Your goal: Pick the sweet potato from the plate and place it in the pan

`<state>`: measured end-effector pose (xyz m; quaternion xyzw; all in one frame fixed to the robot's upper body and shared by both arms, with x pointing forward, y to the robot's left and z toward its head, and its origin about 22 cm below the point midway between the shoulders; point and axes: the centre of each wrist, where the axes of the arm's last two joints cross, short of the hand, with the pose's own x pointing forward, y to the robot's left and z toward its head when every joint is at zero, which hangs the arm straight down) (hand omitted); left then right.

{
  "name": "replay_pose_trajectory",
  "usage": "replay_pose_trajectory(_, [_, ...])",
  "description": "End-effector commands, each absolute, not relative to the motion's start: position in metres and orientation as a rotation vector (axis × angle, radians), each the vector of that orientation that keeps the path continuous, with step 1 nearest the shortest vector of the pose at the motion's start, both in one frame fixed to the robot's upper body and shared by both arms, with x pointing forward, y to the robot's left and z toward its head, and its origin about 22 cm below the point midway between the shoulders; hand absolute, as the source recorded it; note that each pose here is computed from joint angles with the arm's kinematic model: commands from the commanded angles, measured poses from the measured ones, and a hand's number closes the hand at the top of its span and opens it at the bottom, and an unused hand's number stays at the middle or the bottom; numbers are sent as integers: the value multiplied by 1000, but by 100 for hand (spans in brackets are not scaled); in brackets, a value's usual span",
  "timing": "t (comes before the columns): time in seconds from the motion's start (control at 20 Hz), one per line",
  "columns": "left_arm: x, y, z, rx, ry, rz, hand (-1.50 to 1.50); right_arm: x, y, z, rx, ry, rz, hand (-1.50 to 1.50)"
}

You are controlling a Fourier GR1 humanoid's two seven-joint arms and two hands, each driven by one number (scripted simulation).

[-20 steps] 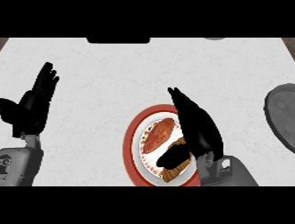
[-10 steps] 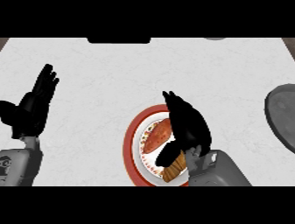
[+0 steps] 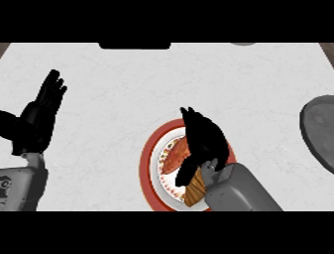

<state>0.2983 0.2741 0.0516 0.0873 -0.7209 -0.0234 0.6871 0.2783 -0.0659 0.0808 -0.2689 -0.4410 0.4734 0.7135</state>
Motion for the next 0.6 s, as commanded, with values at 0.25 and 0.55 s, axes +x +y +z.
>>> replay_pose_trajectory(0.25, [304, 279, 60, 217, -1622, -35, 0, 274, -47, 54, -628, -887, 1092, -150])
replay_pose_trajectory(0.55, [284, 271, 37, 205, -1610, -43, 0, 297, -71, 33, -582, -846, 1115, -150])
